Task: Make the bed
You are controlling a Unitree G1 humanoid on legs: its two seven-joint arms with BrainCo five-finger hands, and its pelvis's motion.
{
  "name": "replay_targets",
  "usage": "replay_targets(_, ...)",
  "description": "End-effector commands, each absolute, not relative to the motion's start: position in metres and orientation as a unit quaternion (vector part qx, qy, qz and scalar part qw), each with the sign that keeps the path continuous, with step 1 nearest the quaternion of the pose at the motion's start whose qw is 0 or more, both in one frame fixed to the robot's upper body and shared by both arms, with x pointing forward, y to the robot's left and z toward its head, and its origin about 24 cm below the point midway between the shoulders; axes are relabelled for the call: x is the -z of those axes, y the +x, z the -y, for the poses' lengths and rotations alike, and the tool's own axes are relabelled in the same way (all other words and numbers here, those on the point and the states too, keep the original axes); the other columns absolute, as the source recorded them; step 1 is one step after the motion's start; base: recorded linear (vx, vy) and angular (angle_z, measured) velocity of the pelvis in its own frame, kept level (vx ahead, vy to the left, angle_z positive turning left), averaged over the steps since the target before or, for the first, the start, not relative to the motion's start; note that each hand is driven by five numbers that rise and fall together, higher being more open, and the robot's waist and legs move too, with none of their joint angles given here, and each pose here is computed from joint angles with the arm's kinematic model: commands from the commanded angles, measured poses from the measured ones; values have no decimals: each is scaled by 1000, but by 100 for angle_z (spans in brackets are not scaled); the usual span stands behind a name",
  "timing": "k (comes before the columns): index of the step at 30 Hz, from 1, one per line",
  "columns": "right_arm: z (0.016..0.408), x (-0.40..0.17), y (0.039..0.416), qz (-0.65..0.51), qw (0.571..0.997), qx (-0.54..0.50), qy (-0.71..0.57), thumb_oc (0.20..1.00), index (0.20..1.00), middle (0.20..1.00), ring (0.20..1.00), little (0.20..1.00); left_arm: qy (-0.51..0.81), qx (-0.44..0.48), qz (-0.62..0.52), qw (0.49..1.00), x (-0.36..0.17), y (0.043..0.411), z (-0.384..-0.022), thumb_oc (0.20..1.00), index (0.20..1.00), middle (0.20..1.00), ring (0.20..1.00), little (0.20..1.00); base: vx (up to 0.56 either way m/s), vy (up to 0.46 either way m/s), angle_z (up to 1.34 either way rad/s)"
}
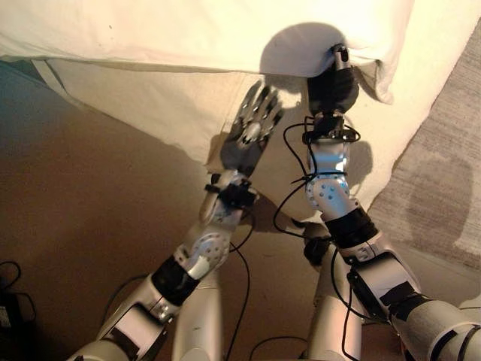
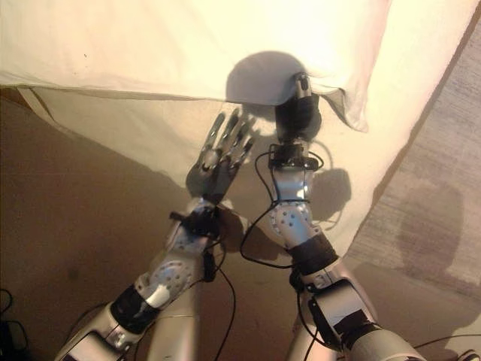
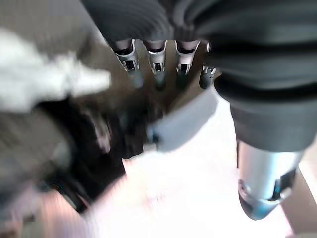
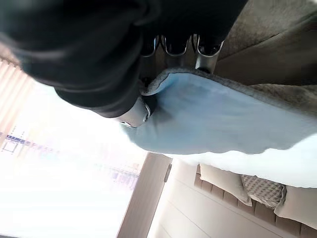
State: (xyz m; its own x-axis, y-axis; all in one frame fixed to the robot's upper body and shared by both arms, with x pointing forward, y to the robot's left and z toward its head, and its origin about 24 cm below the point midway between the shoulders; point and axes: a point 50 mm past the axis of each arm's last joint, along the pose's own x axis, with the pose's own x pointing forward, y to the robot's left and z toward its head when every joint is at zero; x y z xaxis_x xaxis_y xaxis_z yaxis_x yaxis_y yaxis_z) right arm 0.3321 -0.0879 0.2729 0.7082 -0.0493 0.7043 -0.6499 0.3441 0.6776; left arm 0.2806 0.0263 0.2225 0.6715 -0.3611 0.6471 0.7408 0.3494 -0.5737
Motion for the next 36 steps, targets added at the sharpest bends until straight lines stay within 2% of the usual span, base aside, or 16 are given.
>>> replay_targets(1, 91, -289, 308, 394, 716, -246, 522, 200, 200, 200, 200, 200, -495, 393, 205, 748, -236, 269, -8, 1000, 1000, 1000, 1000, 1000, 0, 0, 0)
replay_targets(10, 85, -277, 312, 368, 721, -258, 527, 200, 200, 200, 200, 200, -525, 341, 210, 751, -245, 294, -12, 1000, 1000, 1000, 1000, 1000, -1, 2, -2)
replay_targets(19, 86, -274, 312, 367, 720, -260, 529, 200, 200, 200, 200, 200, -544, 303, 231, 747, -253, 303, -27, 1000, 1000, 1000, 1000, 1000, 2, 2, -2)
replay_targets(25, 84, -280, 311, 373, 712, -265, 533, 200, 200, 200, 200, 200, -546, 288, 212, 757, -238, 307, -31, 1000, 1000, 1000, 1000, 1000, 0, 0, 0)
replay_targets(36, 84, -278, 313, 366, 713, -266, 536, 200, 200, 200, 200, 200, -530, 256, 233, 774, -246, 320, -46, 1000, 1000, 1000, 1000, 1000, 0, 3, 0)
